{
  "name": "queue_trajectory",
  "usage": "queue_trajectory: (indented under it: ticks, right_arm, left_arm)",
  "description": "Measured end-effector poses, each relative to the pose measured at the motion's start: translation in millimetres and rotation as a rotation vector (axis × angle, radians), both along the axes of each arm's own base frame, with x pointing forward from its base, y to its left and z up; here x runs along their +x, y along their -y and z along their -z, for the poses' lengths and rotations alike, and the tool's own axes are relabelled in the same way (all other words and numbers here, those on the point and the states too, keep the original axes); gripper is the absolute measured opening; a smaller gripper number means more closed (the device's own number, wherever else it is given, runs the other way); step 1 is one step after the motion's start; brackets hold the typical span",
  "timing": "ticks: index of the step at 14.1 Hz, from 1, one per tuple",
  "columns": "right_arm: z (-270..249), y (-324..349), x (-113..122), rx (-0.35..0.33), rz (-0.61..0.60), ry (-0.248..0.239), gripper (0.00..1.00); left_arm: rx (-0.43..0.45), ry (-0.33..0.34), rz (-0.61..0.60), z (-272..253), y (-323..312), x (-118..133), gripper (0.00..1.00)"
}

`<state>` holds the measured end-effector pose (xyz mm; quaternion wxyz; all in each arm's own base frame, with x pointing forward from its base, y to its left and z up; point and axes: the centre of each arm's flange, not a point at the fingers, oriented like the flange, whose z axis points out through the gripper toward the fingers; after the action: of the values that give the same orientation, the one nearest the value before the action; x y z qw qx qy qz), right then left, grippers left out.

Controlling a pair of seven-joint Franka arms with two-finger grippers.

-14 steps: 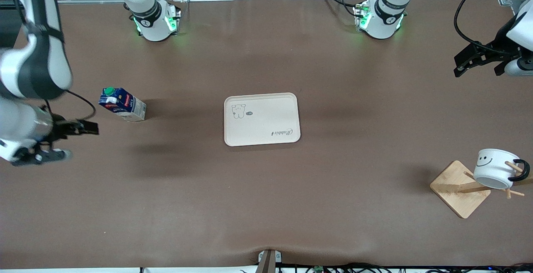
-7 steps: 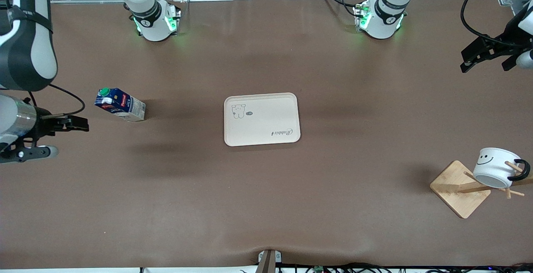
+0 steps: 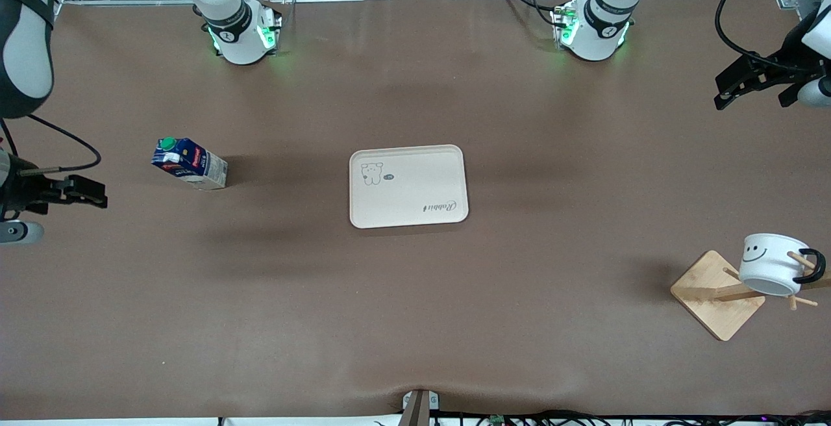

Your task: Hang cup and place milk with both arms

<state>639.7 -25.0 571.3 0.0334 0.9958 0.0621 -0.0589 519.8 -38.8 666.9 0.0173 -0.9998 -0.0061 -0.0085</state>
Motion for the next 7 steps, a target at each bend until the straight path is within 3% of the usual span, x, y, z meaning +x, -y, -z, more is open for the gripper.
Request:
queue_trajectory:
  ticks: [2,7]
  right_arm:
    - [-32.1,-13.8,-28.2,0.006,-0.014,-0.046,1.00]
    - [-103.1,-29.0,-85.2,0.009,-0.040,0.050,1.00]
  left_arm:
    - [0.001,-0.008,0.000,0.7,0.0,-0.9,1.00]
    - [0.001,-0.012,0.000,1.1,0.0,-1.2,1.00]
